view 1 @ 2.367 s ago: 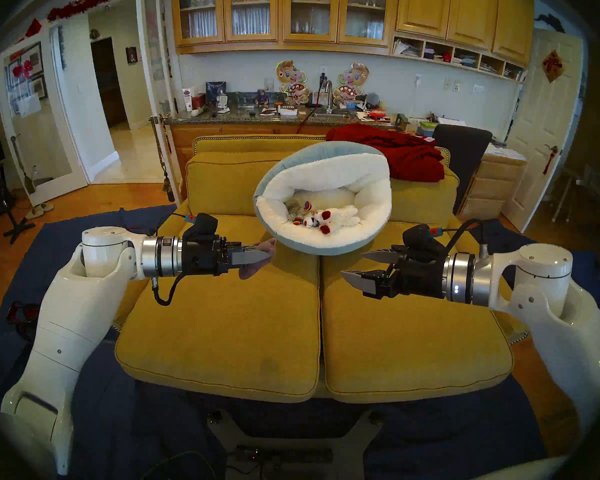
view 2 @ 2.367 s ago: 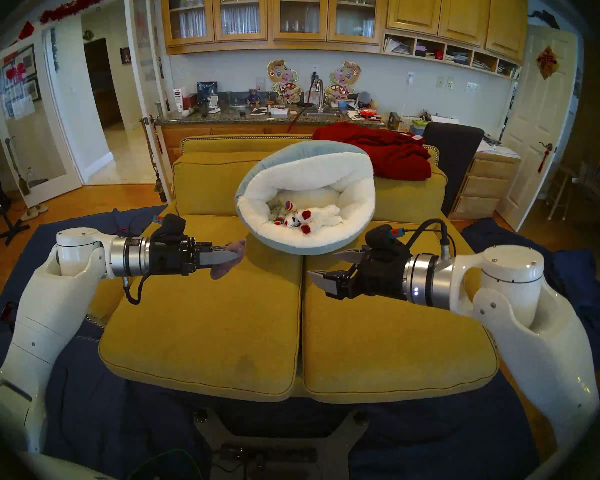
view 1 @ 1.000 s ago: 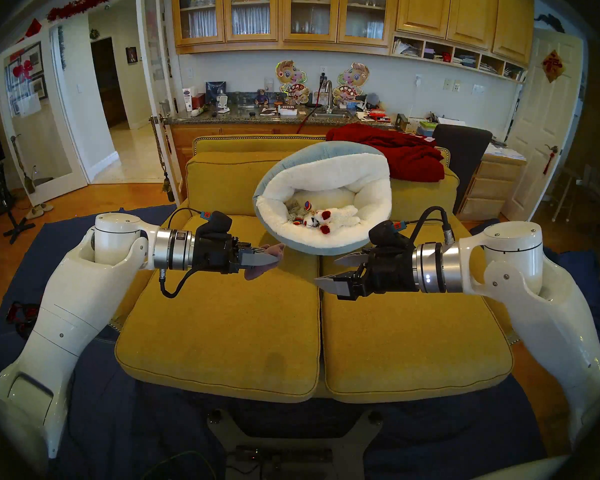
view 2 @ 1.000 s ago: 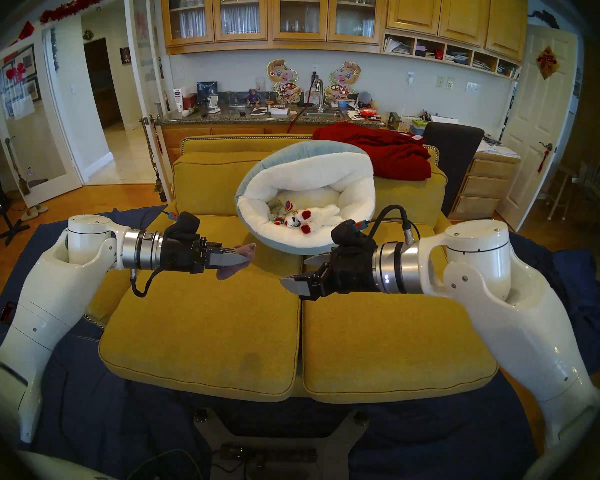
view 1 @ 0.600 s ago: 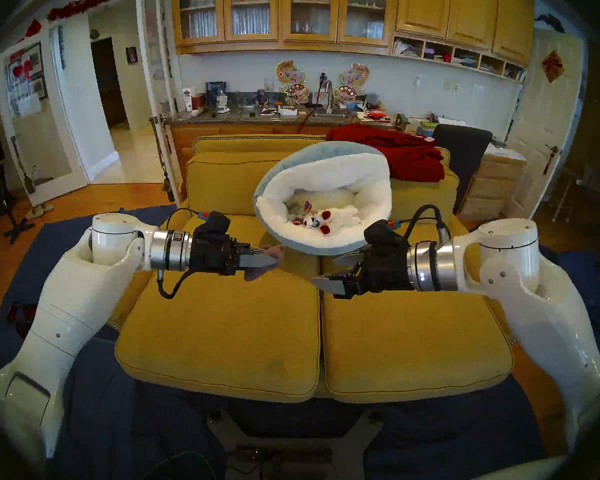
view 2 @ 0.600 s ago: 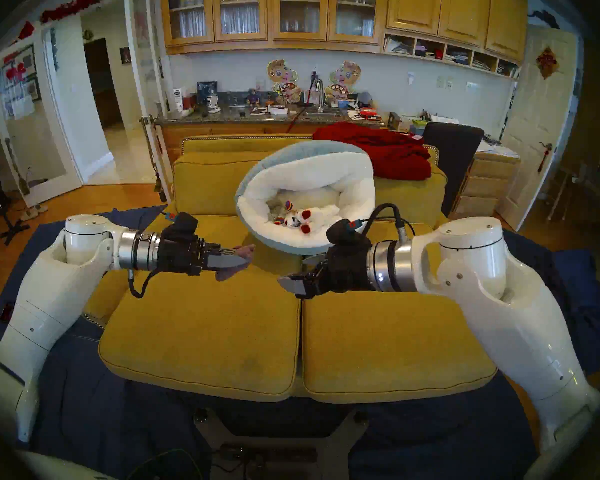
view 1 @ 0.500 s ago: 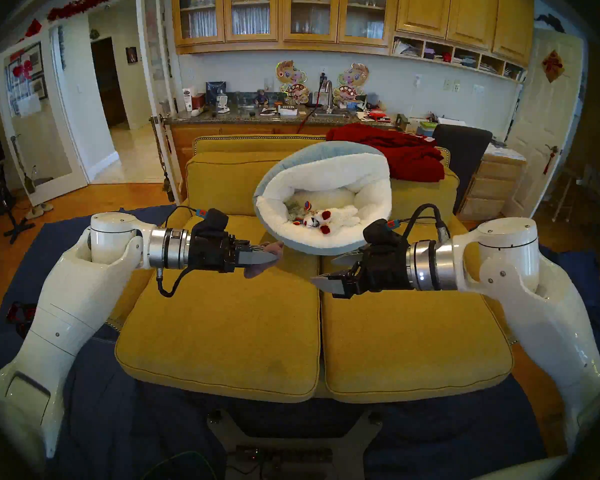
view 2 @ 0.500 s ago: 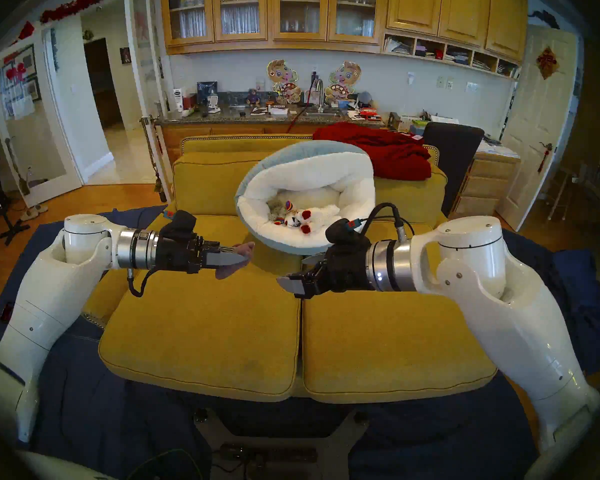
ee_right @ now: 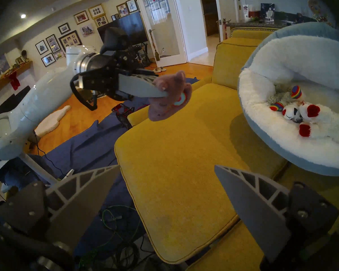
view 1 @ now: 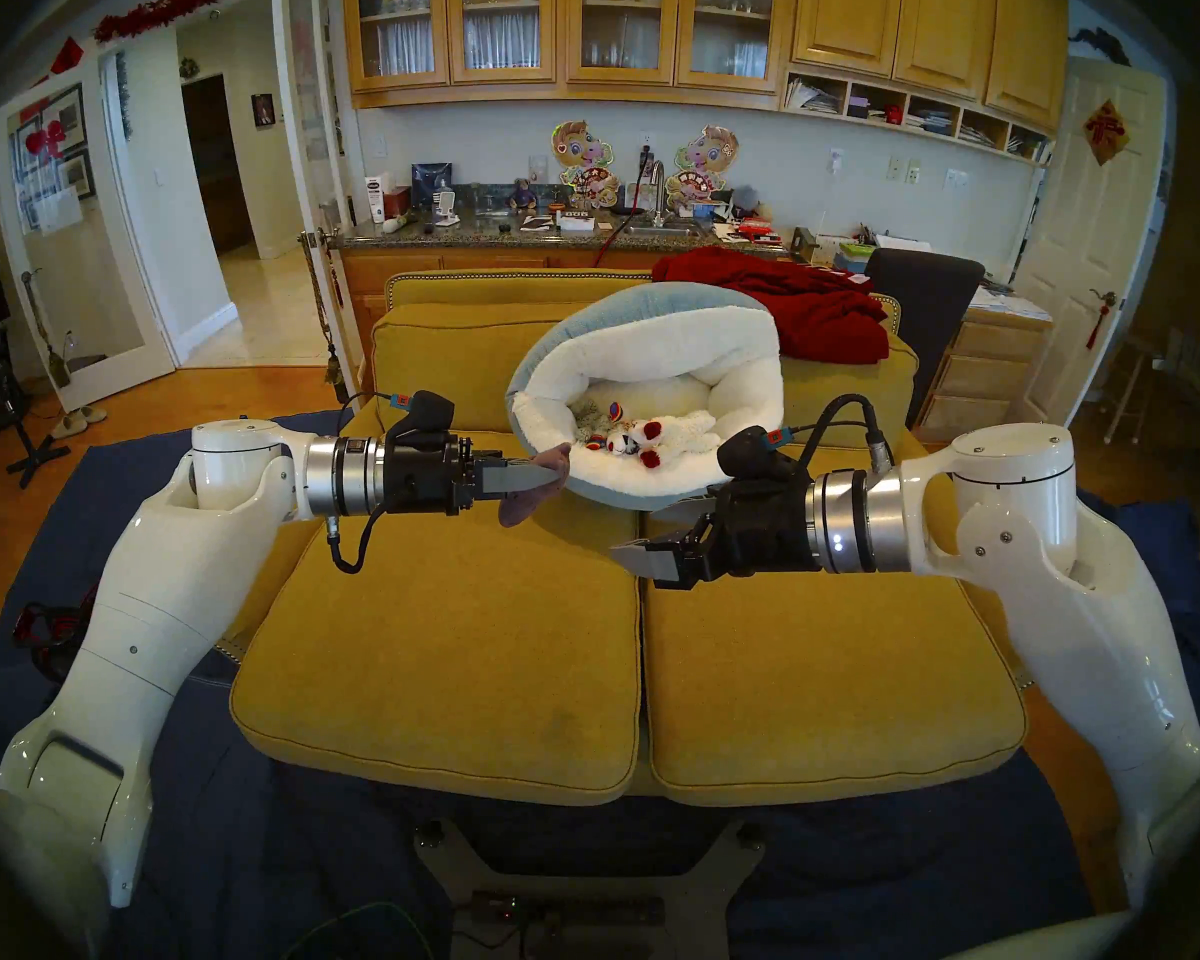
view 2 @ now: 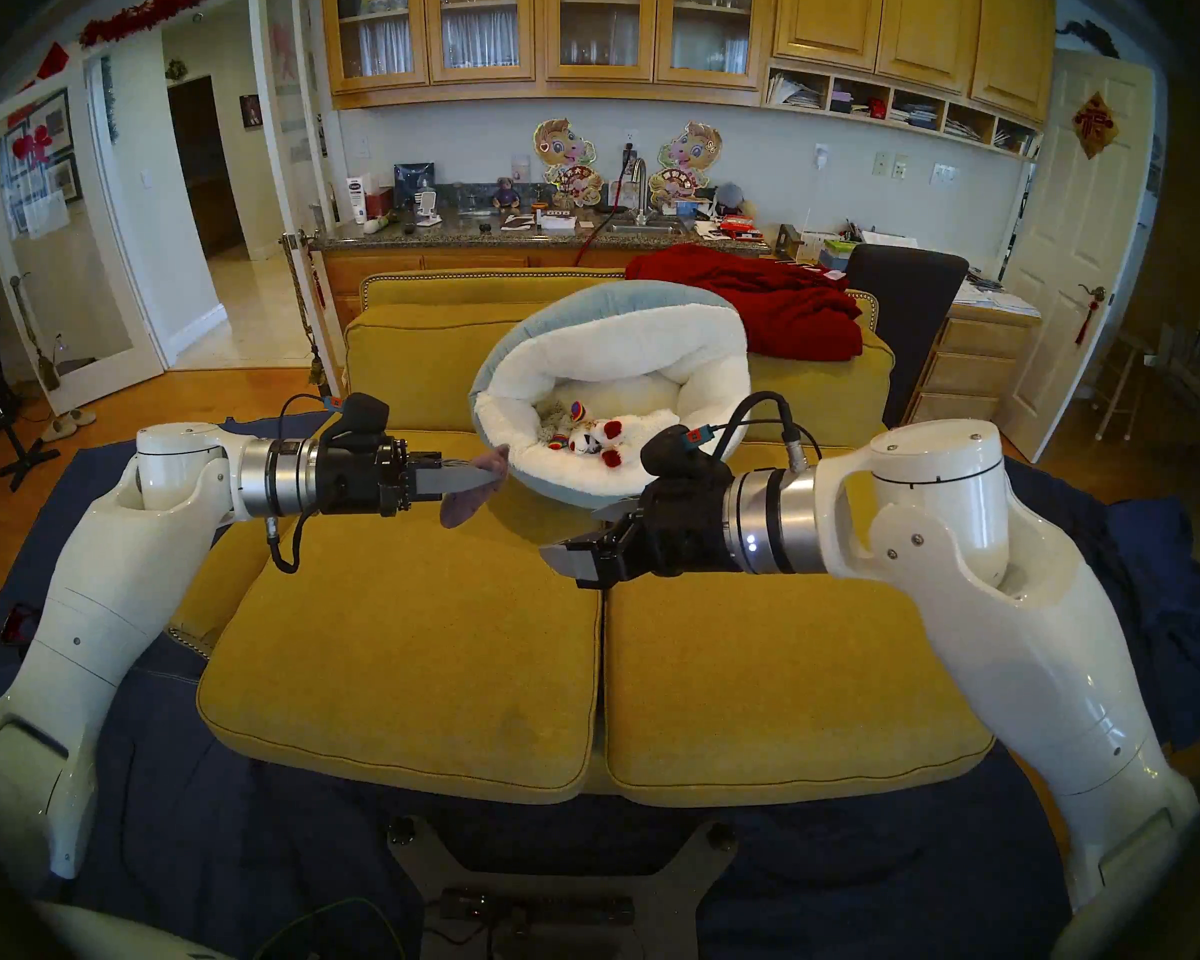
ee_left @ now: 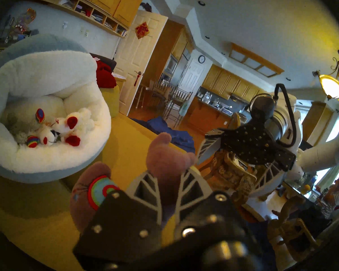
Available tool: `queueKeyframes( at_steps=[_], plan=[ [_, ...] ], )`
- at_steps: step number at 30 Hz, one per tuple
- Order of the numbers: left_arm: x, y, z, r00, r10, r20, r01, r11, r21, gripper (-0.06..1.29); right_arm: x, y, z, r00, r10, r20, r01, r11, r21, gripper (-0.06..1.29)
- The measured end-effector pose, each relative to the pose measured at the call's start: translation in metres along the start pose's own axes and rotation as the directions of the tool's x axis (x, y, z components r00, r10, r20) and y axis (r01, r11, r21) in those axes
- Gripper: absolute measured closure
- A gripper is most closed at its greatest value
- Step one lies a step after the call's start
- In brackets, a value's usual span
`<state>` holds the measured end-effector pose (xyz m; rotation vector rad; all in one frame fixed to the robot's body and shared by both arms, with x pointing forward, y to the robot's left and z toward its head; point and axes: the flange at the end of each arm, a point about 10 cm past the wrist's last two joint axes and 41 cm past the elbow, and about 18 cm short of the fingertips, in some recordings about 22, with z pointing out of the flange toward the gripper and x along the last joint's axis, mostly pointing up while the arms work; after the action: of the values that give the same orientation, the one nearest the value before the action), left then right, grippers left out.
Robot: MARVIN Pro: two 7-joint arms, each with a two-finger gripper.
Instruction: Put toys into dog bed
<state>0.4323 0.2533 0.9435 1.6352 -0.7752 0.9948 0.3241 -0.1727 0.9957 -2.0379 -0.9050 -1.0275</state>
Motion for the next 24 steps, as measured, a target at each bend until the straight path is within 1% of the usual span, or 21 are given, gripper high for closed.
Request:
queueKeyframes(
  at_steps=[5,11,16,19,24],
  plan=[
    [-0.003,-0.01,0.01,0.999,-0.033,-0.013,0.033,0.999,-0.013,1.18,0.002,-0.004,0.006,1.0,-0.004,-0.002,0.004,1.0,0.021,-0.03],
    [-0.004,-0.015,0.024,0.998,-0.056,-0.02,0.056,0.998,-0.038,1.18,0.001,-0.007,0.015,1.0,-0.008,0.007,0.008,0.999,0.041,-0.03],
    [0.002,-0.011,0.035,0.998,-0.053,-0.037,0.05,0.996,-0.074,1.18,0.001,-0.007,0.02,1.0,-0.026,0.018,0.025,0.999,0.024,-0.03],
    [0.008,-0.004,0.04,0.998,-0.046,-0.051,0.041,0.994,-0.097,1.18,0.002,-0.006,0.023,0.999,-0.04,0.024,0.04,0.999,0.003,-0.03],
    [0.015,0.004,0.046,0.997,-0.05,-0.061,0.043,0.992,-0.117,1.18,0.002,-0.005,0.026,0.997,-0.068,0.035,0.069,0.997,-0.032,-0.03]
  ],
)
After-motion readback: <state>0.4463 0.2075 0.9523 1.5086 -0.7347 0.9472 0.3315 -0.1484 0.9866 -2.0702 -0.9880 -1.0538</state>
